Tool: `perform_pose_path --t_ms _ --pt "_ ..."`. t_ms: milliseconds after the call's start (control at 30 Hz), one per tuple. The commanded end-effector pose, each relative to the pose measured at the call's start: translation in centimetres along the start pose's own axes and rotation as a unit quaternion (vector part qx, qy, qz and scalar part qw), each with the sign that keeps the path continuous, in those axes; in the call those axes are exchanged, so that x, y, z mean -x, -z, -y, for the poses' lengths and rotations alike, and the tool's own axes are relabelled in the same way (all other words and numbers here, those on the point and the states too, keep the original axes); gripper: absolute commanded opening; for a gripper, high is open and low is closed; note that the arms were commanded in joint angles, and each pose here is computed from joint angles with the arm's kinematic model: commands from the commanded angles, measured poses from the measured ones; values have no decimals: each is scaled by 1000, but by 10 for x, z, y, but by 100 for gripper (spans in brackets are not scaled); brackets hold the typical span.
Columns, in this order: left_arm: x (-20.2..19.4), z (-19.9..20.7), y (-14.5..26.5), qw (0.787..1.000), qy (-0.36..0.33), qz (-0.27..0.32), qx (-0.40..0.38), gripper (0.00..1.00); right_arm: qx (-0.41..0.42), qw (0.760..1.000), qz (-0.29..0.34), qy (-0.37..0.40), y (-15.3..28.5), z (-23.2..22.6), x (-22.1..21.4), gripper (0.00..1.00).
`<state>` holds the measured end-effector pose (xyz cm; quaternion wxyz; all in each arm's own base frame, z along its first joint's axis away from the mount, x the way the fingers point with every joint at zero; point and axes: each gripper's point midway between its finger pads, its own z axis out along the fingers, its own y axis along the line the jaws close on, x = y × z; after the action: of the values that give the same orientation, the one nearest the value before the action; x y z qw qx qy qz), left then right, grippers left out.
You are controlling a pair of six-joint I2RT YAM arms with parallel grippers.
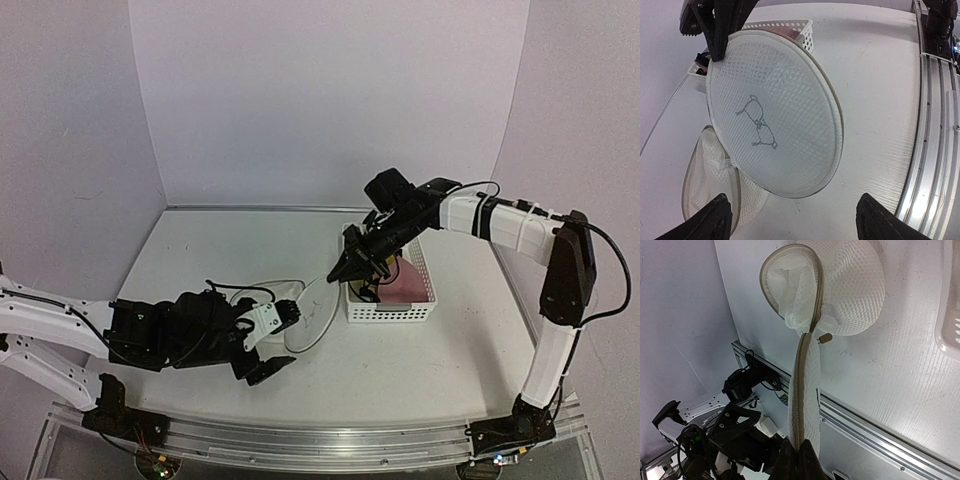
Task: Unzip the laundry bag and remove the bra
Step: Pass from the right arm to the left
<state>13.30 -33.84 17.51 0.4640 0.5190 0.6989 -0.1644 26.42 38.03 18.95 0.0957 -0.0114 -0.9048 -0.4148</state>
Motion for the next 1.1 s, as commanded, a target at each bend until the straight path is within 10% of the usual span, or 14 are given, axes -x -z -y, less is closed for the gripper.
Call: perform_pose_path --t_ms 0,667,1067 --pt "16 5 -3 1000 -2 25 8 85 43 999 22 22 19 -24 -2 0" --pt "32 -3 -41 994 6 20 111 66 64 997 31 7 24 -20 -11 0" --pt "39 -9 -38 991 12 28 129 17 69 997 37 6 25 -15 -15 0"
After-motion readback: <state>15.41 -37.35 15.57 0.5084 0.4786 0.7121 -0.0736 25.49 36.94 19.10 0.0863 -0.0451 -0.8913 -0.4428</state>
